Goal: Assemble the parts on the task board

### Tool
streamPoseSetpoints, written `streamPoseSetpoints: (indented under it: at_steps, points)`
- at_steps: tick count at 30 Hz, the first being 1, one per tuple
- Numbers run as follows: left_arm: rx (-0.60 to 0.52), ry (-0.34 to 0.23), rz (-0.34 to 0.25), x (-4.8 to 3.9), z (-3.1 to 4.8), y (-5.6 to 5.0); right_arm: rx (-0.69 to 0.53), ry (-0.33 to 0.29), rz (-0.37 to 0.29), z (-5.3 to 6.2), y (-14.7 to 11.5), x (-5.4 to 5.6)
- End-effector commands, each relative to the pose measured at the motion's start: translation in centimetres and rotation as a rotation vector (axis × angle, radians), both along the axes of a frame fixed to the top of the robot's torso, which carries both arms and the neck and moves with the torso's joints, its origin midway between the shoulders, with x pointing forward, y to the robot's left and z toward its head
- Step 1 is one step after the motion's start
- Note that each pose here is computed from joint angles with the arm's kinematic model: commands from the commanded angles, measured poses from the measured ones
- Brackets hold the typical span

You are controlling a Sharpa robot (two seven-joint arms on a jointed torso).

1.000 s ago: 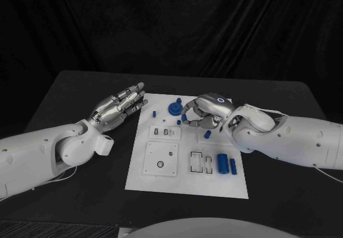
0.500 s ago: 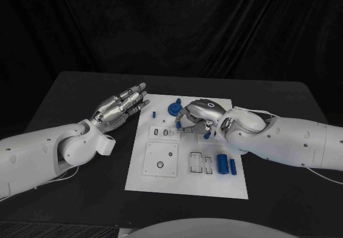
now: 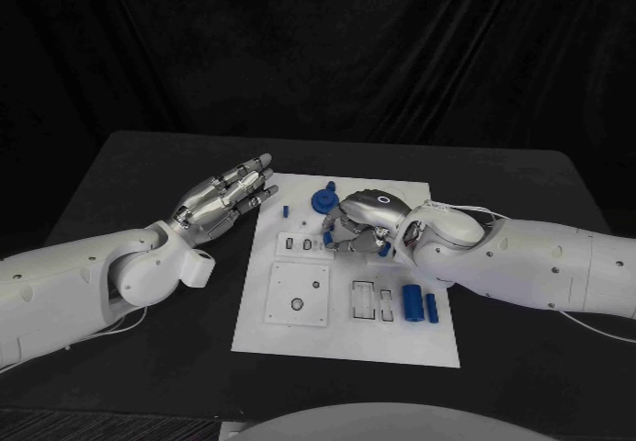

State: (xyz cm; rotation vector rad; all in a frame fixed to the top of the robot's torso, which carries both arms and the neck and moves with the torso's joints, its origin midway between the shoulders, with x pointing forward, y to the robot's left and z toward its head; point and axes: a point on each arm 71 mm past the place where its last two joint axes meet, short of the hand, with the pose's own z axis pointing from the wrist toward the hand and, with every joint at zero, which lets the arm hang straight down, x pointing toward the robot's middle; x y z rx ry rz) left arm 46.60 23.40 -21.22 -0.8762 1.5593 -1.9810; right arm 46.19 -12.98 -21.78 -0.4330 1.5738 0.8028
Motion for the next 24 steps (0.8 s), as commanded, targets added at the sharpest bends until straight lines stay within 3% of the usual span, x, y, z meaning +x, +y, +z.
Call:
streamPoseSetpoints:
  at_steps: [1, 24]
  points:
    - [-0.016, -0.001, -0.014, -0.09, 0.04, -0.17, -0.018, 0.02, -0.011, -0.37, -0.02, 0.04]
    - [-0.015, 0.005, -0.018, -0.08, -0.17, -0.17, -0.047, 0.05, -0.022, -0.83, 0.17, 0.17]
